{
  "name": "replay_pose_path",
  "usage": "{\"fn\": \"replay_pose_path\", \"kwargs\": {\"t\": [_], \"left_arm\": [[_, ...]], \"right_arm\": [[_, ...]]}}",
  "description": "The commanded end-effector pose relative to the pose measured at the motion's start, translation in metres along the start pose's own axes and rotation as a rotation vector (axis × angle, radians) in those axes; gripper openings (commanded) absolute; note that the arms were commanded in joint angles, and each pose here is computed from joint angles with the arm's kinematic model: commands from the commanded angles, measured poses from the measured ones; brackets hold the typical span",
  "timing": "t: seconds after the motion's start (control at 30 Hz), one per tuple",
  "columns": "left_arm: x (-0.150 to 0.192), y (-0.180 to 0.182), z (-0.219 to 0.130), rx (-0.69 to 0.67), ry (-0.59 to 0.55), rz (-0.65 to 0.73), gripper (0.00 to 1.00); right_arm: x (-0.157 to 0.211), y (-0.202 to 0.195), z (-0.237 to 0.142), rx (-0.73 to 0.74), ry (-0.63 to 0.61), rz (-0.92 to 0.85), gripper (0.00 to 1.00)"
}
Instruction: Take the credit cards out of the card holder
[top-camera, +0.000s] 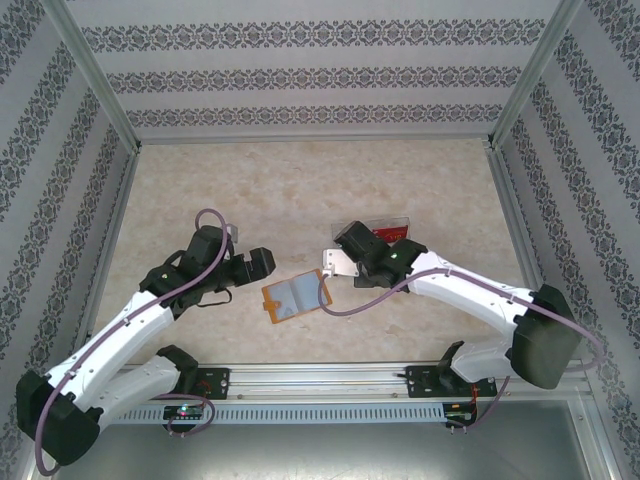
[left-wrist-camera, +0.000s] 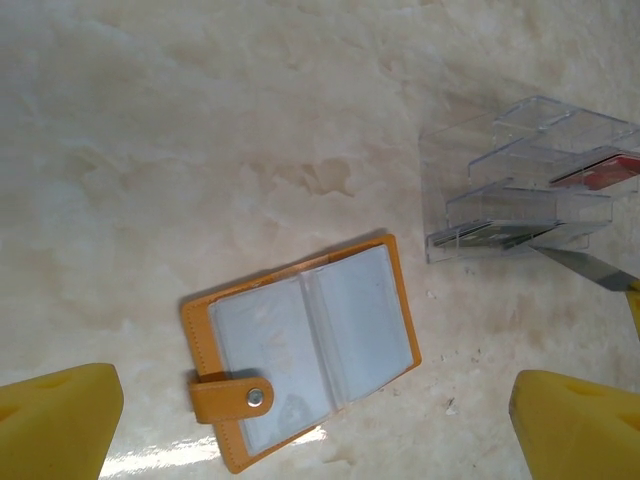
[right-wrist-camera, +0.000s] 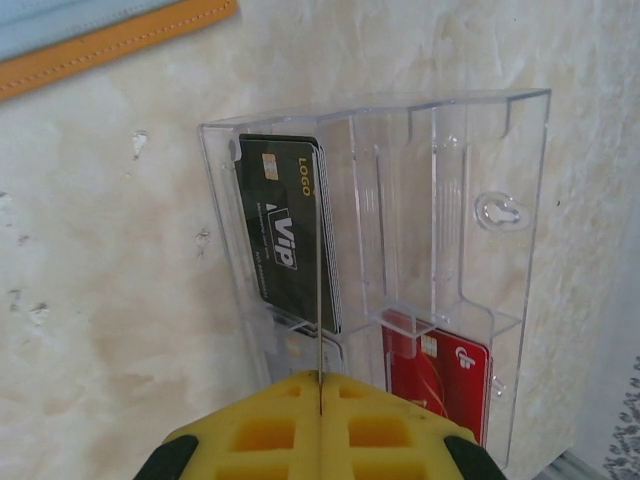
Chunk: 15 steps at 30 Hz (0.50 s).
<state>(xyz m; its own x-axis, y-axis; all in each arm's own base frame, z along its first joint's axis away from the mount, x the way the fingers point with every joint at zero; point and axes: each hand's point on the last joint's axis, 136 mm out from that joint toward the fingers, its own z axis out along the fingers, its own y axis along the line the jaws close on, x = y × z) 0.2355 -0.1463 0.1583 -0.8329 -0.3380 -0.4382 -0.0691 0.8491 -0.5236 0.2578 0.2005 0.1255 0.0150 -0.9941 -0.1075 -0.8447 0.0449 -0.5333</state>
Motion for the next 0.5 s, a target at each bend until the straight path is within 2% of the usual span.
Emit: {"fn": "replay_pose_path", "kwargs": {"t": [0.0, 0.3, 0.47], "left_arm": [[0.008, 0.014, -0.002, -0.055, 0.008, -0.015, 1.00], [0.008, 0.020, -0.009, -0.073, -0.009, -0.013, 1.00], [0.010, 0.023, -0.011, -0.080, -0.010, -0.012, 1.00]], "right_arm": [[0.000, 0.003, 0.012, 0.012, 0.026, -0.067, 0.00], [0.000, 0.002, 0.036, -0.027, 0.038, 0.025, 0.00], [0.004, 0.005, 0.044, -0.037, 0.057, 0.014, 0.00]]}}
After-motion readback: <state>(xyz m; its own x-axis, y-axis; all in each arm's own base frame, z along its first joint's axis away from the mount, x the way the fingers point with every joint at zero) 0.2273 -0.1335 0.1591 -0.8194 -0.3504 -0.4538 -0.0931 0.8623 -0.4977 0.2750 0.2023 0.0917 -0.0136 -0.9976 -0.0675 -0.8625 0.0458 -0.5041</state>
